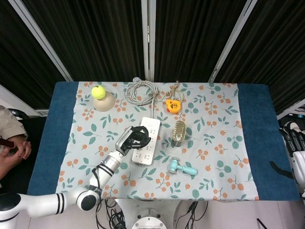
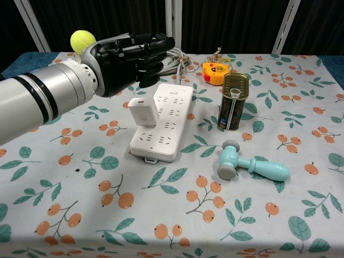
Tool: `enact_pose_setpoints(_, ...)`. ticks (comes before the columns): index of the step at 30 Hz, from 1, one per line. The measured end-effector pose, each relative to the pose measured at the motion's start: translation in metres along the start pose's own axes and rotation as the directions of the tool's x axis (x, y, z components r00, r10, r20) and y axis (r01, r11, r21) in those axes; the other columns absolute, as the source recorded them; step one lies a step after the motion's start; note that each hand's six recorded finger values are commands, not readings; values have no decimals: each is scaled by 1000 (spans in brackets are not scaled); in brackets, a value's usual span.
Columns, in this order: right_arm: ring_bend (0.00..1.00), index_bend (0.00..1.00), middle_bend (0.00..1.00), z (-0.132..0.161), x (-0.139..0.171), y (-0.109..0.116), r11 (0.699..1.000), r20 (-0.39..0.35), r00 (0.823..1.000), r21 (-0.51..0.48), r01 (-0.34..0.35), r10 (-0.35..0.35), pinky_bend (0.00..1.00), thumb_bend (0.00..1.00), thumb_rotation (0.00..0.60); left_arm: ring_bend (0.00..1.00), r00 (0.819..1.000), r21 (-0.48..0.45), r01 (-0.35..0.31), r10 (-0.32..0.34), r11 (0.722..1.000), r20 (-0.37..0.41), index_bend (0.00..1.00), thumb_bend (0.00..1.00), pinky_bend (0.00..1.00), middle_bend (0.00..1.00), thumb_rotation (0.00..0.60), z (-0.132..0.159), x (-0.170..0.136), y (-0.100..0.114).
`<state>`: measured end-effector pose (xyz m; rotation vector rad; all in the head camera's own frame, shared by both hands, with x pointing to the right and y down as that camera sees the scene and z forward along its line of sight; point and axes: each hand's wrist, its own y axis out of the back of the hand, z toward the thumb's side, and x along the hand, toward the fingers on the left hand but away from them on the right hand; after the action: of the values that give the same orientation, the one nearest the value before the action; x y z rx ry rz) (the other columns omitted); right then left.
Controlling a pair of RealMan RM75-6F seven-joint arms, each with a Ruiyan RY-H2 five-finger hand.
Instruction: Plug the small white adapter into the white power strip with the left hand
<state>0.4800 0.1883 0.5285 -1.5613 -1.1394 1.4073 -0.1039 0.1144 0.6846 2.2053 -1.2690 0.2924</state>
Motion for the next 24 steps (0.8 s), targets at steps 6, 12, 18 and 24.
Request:
enact_pose_setpoints(6,0,0,19,0,0,-1,1000,4,1000,1,-3,3,0,108,600,778,1000,-140,-9,8,990,-7,781,541,866,862,600,-12,6,-7)
enact_pose_setpoints(12,0,0,19,-1,1,0,1000,10,1000,0,-1,1,0,108,600,778,1000,-174,-9,7,985,-15,782,540,865,862,600,-20,11,-13)
enact_pose_setpoints(18,0,0,19,-2,2,-1,1000,14,1000,-2,-2,2,0,107,600,778,1000,-187,-17,15,982,-14,782,540,865,862,600,-22,14,-13)
enact_pose_setpoints(24,0,0,19,-2,2,-1,1000,14,1000,-3,-3,3,0,107,600,778,1000,-180,-23,21,983,-18,782,541,862,862,600,-26,16,-12)
